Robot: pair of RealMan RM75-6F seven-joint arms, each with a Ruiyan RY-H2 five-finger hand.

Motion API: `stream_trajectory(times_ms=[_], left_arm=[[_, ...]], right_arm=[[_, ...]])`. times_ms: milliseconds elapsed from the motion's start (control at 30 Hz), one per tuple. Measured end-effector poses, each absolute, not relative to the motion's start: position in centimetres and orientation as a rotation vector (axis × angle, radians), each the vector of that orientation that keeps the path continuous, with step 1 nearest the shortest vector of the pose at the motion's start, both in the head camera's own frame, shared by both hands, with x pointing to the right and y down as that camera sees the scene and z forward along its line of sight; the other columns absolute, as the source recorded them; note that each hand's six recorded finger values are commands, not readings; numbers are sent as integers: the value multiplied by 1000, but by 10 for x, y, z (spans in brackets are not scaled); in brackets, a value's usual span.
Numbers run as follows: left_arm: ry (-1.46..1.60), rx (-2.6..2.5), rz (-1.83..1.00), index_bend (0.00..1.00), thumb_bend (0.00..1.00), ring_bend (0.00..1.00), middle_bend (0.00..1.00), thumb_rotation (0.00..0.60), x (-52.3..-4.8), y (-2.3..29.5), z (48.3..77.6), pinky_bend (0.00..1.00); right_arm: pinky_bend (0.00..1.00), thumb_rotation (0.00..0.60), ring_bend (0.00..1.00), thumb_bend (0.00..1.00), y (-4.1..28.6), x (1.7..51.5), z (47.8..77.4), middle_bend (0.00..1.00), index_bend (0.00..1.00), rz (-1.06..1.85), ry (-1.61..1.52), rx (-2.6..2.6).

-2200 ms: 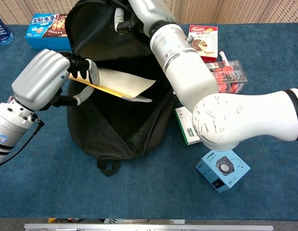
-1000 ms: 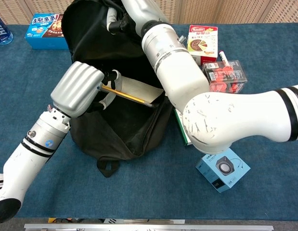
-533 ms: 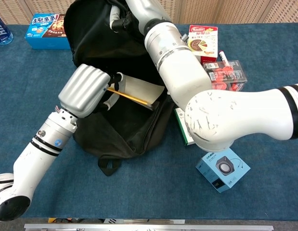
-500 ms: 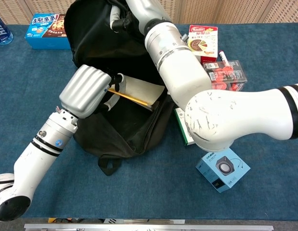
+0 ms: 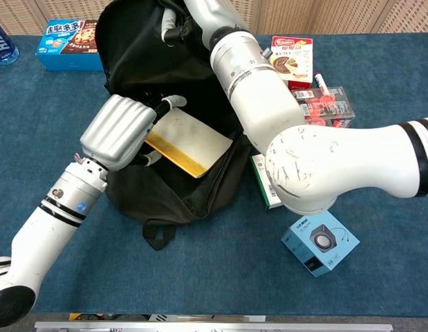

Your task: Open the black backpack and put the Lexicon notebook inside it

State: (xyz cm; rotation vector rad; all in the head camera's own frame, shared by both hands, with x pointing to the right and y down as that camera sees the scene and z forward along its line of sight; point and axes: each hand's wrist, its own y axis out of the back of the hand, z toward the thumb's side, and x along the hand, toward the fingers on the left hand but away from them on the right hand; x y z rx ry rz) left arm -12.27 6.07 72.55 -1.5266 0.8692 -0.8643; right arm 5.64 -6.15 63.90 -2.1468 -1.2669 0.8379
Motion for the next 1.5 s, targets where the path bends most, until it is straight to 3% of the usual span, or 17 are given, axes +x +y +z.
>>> stream_trajectory(times_ms=[233,700,833,933,1033,1100,1200,1300,1500], left_arm=[[891,-1503,-901,47,131,229,191,600,-141,64,711,497],[896,-1414,-1023,35,131,228,188,600,-207,67,691,489],[921,-1383,-1080,31,131,228,186,600,-235,65,685,477],[940,-1356,-1128,7,131,224,175,600,-255,63,682,471],[949,-1330,-1174,0,131,210,161,600,-272,61,679,468],[953,-1321,-1198,0,131,209,157,600,-280,61,678,467],[965,-1307,-1221,0,131,207,154,600,-290,62,675,467],[978,-1298,-1240,0,131,207,151,600,-298,63,672,466],[998,-1278,-1262,0,131,200,144,600,-311,64,667,466]], right_arm=[[759,600,558,738,-61,59,638,547,572,830,-1258,-2153],[759,600,557,735,-59,73,639,540,572,830,-1223,-2170],[725,600,490,713,-56,76,638,500,541,826,-1183,-2198],[678,600,426,690,-52,77,639,459,460,826,-1123,-2232],[578,600,344,570,-45,81,641,395,364,839,-1044,-2259],[485,600,284,412,-42,84,642,352,300,853,-1004,-2265],[428,600,241,218,-38,88,644,319,233,879,-942,-2267],[402,600,220,150,-33,90,644,299,189,895,-894,-2290],[352,600,181,113,-26,93,640,263,124,902,-810,-2329]])
